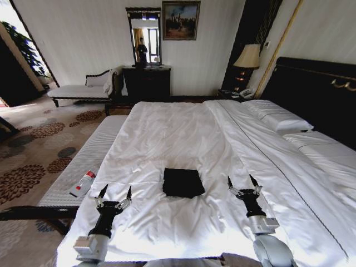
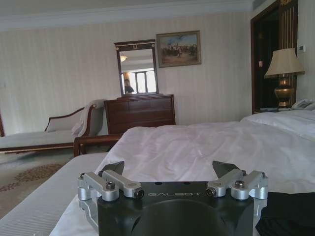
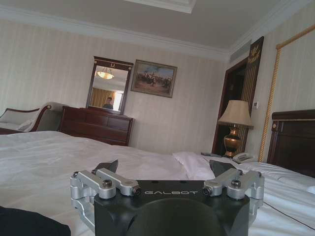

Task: Fold the clothes on the bed.

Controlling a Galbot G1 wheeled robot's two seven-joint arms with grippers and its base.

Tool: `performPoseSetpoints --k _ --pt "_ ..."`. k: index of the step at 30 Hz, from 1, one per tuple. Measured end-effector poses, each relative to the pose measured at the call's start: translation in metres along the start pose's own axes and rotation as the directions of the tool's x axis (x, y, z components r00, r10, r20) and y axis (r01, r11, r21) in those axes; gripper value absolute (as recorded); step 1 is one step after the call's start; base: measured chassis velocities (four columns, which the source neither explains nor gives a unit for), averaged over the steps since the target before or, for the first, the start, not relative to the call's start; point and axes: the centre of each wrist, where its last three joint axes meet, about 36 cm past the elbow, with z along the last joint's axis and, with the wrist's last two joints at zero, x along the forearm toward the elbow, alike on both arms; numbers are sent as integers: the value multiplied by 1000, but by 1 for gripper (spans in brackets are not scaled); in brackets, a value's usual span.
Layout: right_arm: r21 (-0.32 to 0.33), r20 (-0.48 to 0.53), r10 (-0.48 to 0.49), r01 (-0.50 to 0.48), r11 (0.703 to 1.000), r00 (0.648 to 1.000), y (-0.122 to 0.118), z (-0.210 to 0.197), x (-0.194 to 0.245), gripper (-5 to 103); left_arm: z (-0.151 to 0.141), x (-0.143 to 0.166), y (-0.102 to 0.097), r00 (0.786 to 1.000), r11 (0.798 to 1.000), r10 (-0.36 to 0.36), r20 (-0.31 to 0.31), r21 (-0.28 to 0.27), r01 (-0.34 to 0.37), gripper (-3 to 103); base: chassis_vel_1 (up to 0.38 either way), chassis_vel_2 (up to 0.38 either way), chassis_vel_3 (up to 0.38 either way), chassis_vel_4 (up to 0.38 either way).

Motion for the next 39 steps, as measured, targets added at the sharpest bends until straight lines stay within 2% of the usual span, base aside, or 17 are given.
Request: performPoseSetpoints --k 39 --pt "-3 -3 0 0 1000 1000 1 1 -1 100 0 0 0 1000 1000 0 0 0 0 100 0 0 0 0"
